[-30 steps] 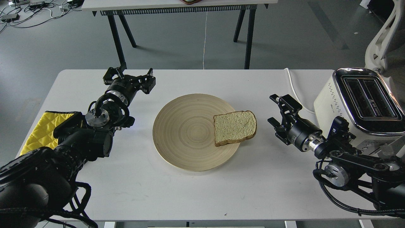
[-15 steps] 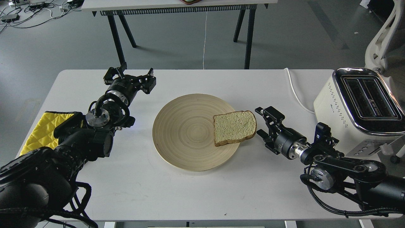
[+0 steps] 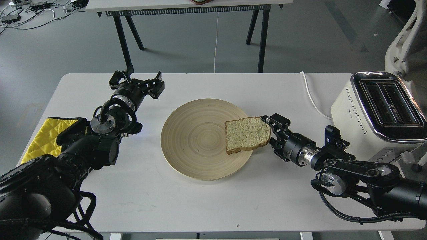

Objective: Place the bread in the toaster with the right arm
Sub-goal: 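Grasp the bread slice on the plate with the right gripper, then lift the bread slice up and over toward the toaster slots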

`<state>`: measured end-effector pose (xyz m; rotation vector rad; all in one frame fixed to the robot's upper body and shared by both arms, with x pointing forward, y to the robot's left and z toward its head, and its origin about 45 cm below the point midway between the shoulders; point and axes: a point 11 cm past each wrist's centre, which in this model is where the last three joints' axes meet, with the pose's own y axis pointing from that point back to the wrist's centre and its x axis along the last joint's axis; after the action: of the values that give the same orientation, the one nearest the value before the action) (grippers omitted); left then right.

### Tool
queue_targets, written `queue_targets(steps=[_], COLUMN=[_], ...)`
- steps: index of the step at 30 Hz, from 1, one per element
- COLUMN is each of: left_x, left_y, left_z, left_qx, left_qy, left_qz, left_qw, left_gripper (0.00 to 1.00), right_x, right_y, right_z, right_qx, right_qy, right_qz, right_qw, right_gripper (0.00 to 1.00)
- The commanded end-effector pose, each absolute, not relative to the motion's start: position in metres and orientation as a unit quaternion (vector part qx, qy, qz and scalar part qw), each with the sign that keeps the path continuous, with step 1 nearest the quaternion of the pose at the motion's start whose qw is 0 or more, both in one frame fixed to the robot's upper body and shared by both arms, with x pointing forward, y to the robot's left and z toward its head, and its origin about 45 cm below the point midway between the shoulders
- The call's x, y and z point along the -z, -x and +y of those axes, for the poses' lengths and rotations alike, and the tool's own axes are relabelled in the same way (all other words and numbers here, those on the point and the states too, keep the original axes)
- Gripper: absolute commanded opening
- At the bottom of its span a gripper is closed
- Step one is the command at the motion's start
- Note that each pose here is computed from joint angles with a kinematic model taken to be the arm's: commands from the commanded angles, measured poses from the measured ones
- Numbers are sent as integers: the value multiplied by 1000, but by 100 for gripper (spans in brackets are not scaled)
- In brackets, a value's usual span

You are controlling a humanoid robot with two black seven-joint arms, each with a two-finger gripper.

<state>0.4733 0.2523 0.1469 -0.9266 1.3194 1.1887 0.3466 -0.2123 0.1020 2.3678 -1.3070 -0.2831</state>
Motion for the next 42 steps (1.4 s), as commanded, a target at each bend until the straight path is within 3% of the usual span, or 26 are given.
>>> queue_targets(steps=[1,9,19,25,42], left_x=[-147,-147,-147,-147,-147], left_y=[-473,-473,-473,-473,-473], left_z=[252,253,253,252,252], left_qx=[-500,-500,-500,-500,-500], left_qy=[390,390,390,390,390], left_qz=[555,554,554,555,555], left_qw=[539,539,539,539,539], left_gripper=[100,100,100,100,100], right_x=[-103,-102,-104,-108,-163], right_y=[-347,-347,-346,-348,-373], right_z=[-210,-208,-205,-203,-195], right_qx=[104,106,109,108,72], right_qy=[-852,-853,-854,-856,-863], right_qz=[-470,-468,-466,-465,-481], right_qw=[208,207,202,197,141], right_gripper=[59,48,18,7,2])
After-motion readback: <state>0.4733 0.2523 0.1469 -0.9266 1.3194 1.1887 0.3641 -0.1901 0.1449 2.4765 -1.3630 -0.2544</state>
